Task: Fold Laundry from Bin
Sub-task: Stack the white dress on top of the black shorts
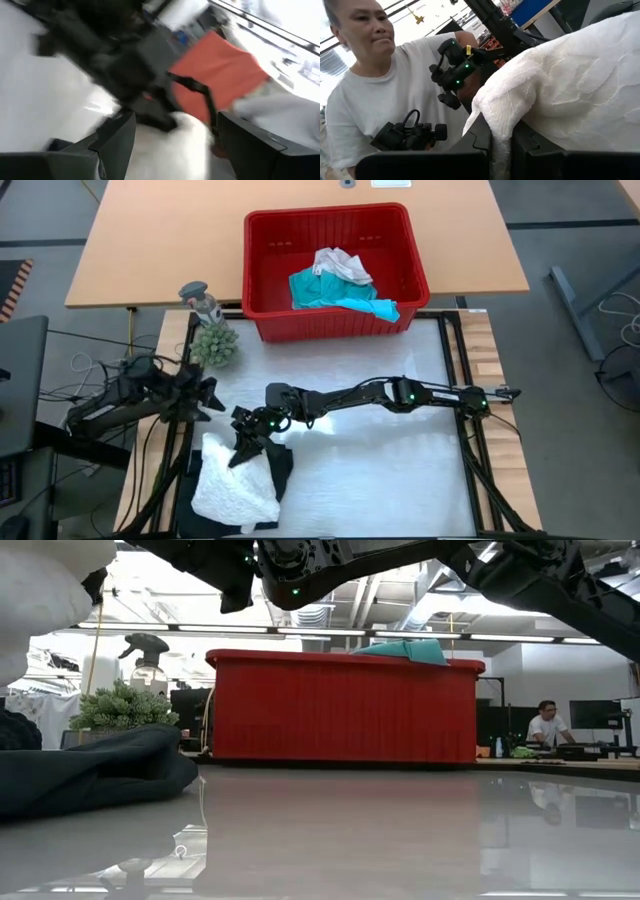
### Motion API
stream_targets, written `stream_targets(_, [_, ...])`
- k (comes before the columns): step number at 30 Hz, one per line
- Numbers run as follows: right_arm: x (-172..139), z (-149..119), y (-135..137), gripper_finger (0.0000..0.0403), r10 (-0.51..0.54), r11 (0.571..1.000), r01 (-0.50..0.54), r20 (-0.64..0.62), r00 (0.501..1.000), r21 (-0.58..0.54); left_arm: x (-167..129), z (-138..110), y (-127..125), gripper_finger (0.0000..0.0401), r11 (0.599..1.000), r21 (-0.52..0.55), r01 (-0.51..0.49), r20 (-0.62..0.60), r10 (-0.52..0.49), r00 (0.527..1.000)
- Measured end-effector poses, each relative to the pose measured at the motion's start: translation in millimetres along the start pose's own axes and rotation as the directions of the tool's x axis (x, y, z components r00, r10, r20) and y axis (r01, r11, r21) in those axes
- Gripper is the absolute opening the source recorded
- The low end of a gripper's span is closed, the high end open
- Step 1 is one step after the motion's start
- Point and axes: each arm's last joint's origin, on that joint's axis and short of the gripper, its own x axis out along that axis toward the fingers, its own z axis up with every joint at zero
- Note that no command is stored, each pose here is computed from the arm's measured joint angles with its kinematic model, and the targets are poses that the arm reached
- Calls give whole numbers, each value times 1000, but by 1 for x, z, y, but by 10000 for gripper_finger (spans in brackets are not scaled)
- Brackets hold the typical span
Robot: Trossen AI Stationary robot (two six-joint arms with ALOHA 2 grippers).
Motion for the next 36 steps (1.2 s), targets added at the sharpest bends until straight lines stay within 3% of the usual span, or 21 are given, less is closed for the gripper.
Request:
stream_targets(2, [-1,0,0,51,3,1000,-3,-4,1000,-4,0,-1,-1,268,999,-26,22,-29,-23,999])
stream_targets(10, [-9,6,-5,51,-12,1000,12,9,1000,-15,-1,-15,15,268,991,-84,-103,-129,92,987])
stream_targets(26, [-31,22,-19,51,-77,995,81,71,995,-56,1,-11,4,268,994,-105,38,-160,-54,986])
stream_targets(36, [-54,40,-28,51,-120,986,139,175,977,-95,2,-14,5,268,990,-138,27,-184,-53,981])
